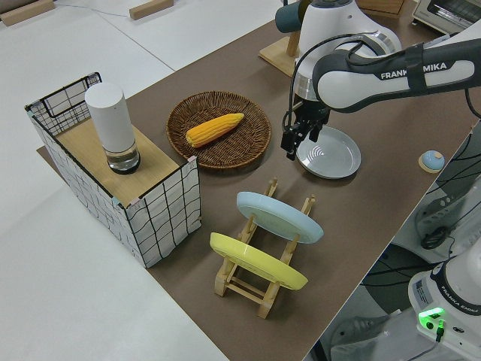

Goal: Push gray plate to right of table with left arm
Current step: 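Lower the left gripper to the edge of the gray plate nearest it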

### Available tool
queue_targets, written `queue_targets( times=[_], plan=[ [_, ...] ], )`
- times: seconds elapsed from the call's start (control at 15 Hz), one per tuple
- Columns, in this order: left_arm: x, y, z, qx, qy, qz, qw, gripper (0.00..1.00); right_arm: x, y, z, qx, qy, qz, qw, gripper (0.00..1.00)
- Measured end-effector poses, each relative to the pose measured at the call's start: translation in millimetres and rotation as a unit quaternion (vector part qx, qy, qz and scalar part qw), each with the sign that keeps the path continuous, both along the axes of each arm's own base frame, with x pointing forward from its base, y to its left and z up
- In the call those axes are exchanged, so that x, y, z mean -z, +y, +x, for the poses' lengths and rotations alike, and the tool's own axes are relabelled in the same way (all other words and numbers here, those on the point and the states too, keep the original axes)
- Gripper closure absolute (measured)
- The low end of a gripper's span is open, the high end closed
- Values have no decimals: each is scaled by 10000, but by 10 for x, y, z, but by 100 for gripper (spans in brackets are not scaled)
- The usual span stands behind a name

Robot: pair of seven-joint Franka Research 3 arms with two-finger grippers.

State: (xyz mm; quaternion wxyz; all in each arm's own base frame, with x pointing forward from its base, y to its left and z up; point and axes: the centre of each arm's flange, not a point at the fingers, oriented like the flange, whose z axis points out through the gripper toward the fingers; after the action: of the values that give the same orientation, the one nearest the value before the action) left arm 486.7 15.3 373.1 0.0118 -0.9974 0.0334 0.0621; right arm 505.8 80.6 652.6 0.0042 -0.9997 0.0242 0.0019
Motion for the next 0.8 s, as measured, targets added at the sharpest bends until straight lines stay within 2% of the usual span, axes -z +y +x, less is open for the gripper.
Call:
queue_targets(
  times=[0.33, 0.6, 0.73, 0.8],
  plan=[
    [487, -17, -269, -88, 148, -116, 9998, 9, 0, 0, 0, 0, 0, 0, 10000, 0],
    [539, -22, -310, -166, 190, -155, 9996, 16, 0, 0, 0, 0, 0, 0, 10000, 0],
    [545, -26, -315, -222, 197, -199, 9994, 31, 0, 0, 0, 0, 0, 0, 10000, 0],
    [552, -28, -321, -261, 205, -219, 9992, 32, 0, 0, 0, 0, 0, 0, 10000, 0]
  ],
)
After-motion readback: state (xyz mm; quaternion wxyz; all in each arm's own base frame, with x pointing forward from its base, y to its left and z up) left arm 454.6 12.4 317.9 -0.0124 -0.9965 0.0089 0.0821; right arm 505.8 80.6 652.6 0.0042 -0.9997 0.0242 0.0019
